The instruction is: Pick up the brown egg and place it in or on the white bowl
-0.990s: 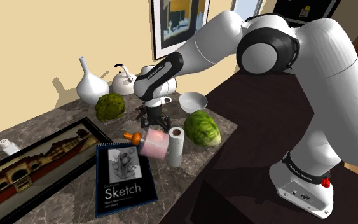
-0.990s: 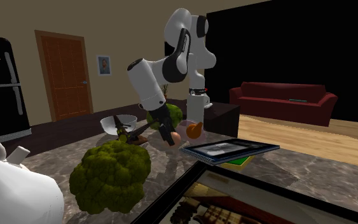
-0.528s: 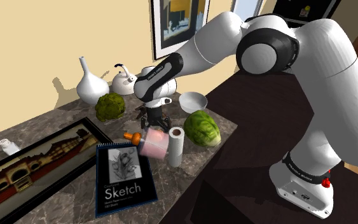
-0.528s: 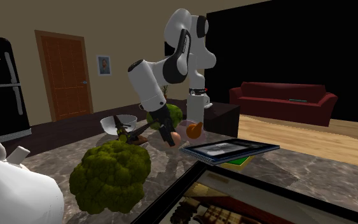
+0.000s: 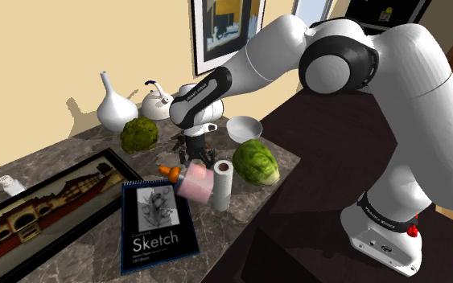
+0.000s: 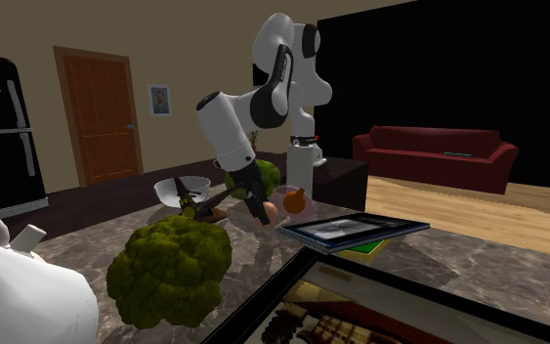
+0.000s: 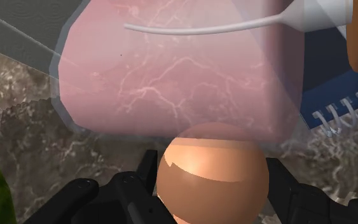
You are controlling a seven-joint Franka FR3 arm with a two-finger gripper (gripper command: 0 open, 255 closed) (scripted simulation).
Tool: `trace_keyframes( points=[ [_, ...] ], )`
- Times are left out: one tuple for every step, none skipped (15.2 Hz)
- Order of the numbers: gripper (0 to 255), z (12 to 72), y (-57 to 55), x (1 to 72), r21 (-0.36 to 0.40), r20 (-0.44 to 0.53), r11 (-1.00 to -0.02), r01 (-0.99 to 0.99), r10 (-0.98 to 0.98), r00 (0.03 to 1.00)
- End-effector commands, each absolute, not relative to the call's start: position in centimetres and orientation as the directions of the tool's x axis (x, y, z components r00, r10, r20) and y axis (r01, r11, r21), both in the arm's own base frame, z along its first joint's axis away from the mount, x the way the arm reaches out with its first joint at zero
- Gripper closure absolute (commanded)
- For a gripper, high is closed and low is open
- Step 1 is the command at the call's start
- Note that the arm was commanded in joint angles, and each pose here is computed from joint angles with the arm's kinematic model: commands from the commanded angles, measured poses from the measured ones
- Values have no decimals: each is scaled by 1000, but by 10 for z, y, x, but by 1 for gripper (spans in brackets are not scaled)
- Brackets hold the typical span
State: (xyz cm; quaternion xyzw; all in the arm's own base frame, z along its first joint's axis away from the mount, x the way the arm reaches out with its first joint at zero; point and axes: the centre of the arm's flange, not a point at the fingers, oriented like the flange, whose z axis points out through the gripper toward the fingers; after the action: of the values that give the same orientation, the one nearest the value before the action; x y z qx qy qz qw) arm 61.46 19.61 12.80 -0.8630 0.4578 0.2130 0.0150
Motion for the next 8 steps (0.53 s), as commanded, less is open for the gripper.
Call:
trace_keyframes(
  points=[
    [255,128,196,615,169,-381,-580,-797,-784,490],
    [255,128,196,615,169,-381,-580,-797,-784,490],
    [255,133,196,615,169,-381,-580,-797,-784,490],
    [255,139,196,615,169,-381,-580,-797,-784,490],
    [255,144,196,615,169,-381,-580,-797,-784,490],
    [255,149,196,615,169,-381,-580,-797,-784,490],
    [255,155,196,615,169,-381,-580,-797,-784,490],
    [255,160,196,615,169,-381,-580,-797,-784,490]
  ],
)
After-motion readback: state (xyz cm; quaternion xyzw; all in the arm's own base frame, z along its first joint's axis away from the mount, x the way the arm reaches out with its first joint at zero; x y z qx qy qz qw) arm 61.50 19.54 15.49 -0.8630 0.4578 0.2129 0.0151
